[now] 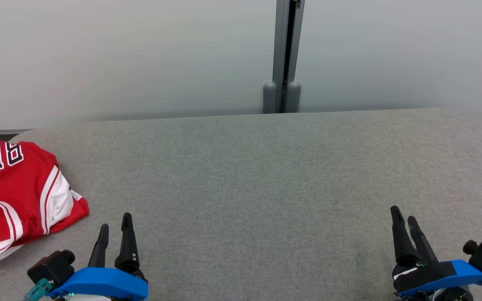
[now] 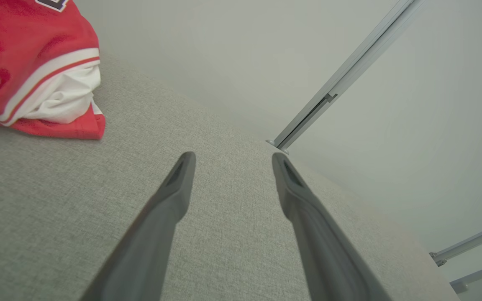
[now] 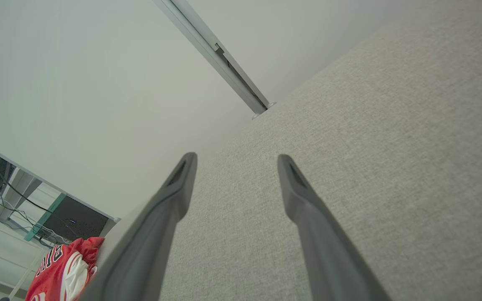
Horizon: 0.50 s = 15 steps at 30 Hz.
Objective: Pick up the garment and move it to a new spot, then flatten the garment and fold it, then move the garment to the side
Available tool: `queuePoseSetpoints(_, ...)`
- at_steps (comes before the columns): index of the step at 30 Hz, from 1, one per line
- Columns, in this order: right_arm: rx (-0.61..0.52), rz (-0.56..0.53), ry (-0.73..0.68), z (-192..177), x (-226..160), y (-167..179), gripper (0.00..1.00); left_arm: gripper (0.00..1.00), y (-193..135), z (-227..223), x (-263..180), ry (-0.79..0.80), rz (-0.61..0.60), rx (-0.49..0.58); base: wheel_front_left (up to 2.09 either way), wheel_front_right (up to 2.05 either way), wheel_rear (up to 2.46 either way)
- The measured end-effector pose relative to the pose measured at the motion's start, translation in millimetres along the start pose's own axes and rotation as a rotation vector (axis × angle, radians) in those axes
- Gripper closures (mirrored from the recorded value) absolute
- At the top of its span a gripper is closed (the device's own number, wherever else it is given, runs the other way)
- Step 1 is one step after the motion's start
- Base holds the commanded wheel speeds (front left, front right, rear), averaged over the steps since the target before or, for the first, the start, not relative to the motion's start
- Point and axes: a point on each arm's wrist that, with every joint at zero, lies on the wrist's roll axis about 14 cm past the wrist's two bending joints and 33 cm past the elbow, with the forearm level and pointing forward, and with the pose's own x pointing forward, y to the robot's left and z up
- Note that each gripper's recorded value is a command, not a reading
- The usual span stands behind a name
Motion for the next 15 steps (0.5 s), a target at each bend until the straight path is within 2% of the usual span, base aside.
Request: queuePoseSetpoints(15, -0.154, 0.016, -0.004, -2.4, -1.2, 1.6, 0.0, 0.0, -3.9, -1.9, -1.9, -0.01, -0.028, 0.173, 0.0, 0.0, 0.0)
